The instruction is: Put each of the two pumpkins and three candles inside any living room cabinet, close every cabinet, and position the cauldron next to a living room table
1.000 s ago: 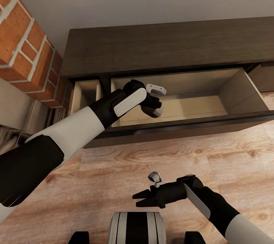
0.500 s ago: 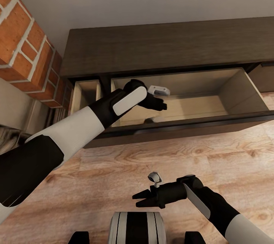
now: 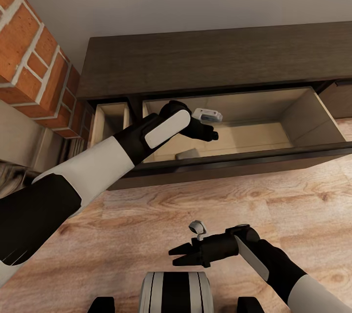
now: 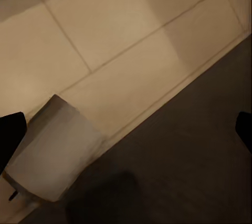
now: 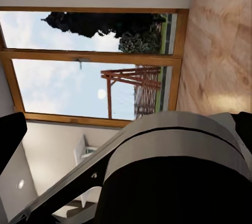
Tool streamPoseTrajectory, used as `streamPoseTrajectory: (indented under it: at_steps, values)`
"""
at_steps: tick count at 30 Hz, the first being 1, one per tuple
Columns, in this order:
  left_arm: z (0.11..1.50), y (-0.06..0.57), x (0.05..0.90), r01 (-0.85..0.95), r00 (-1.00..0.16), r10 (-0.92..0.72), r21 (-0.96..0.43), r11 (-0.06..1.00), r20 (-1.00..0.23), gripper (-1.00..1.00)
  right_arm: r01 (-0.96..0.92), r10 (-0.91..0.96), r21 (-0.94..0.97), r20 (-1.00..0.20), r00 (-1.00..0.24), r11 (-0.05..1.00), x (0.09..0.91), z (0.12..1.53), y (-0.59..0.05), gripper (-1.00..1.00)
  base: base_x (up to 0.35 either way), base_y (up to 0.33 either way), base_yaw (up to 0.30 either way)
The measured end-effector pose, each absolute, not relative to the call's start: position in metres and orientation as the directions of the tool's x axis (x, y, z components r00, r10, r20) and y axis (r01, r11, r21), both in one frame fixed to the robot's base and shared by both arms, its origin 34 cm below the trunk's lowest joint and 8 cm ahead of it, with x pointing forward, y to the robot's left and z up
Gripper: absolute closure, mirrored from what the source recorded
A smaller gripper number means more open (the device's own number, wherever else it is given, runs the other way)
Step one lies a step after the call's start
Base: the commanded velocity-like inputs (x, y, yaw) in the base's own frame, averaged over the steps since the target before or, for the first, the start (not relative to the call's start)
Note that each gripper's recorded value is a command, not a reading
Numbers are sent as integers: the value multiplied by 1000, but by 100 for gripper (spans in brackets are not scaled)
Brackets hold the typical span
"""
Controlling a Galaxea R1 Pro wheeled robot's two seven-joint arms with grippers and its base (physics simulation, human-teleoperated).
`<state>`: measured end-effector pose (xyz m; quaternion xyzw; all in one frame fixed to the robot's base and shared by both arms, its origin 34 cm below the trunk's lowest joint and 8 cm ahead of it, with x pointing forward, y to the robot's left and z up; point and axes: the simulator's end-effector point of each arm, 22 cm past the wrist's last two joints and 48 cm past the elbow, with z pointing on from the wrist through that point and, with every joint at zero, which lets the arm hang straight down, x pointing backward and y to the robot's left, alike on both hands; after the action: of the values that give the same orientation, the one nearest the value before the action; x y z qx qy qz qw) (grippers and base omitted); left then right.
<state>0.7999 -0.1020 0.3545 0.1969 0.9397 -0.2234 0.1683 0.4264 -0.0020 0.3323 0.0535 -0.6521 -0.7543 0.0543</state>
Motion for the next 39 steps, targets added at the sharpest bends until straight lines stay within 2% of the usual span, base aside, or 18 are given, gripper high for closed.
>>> streamPoseTrajectory:
  at_steps: [16, 25, 39]
  values:
    - [390, -127, 777, 379, -920, 214, -612, 694, -327, -100, -14, -149, 991, -35, -988, -137, 429, 337, 0, -100, 0, 0, 0]
    - [423, -132, 783, 351, -931, 165, -671, 653, -326, -100, -40, -149, 990, -61, -987, -137, 433, 346, 0, -100, 0, 0, 0]
    - [450, -133, 785, 373, -920, 160, -669, 643, -359, -100, -98, -127, 986, -115, -985, -132, 438, 352, 0, -100, 0, 0, 0]
